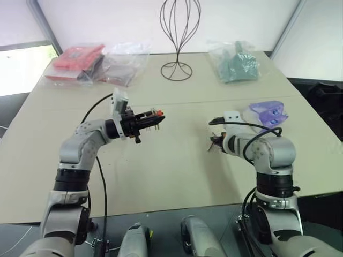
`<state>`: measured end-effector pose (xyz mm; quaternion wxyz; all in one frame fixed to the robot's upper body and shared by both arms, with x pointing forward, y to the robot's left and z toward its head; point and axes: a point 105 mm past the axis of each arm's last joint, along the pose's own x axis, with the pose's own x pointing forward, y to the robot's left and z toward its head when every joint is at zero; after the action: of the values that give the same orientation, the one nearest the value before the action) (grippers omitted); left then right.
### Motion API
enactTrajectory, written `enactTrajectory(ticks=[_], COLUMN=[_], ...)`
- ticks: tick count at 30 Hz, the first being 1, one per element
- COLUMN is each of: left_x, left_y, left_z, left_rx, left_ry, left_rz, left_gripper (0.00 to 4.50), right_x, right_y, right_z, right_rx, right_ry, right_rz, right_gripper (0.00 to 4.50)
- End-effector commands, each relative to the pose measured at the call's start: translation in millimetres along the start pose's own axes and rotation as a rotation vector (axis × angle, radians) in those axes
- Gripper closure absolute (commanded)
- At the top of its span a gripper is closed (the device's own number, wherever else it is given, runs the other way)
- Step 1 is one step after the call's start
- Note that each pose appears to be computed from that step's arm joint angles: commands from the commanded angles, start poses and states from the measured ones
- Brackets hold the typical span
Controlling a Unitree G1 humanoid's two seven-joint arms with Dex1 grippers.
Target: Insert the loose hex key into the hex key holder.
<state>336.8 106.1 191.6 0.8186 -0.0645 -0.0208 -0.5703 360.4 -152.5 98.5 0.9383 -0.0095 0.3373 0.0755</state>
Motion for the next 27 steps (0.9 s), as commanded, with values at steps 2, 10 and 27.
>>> enactTrajectory(ticks=[2,10,27], left_x=[-2,-12,18], left_y=[-4,-3,19], left_z=[16,12,48], left_rx=[0.059,0.024,-0.077], left_ry=[-0.041,0.044,0.137], left_rz=[-0.007,-0.061,-0.329], left_gripper=[4.26,4.26,4.26], right_x=[20,5,-152], right_y=[-4,4,120], right_z=[-38,58,168], right_rx=[0.012,0.035,-0.058], right_ry=[0.134,-0.261,-1.090], right_rz=[-0.012,0.078,0.898], right_gripper=[4.47,4.47,4.47])
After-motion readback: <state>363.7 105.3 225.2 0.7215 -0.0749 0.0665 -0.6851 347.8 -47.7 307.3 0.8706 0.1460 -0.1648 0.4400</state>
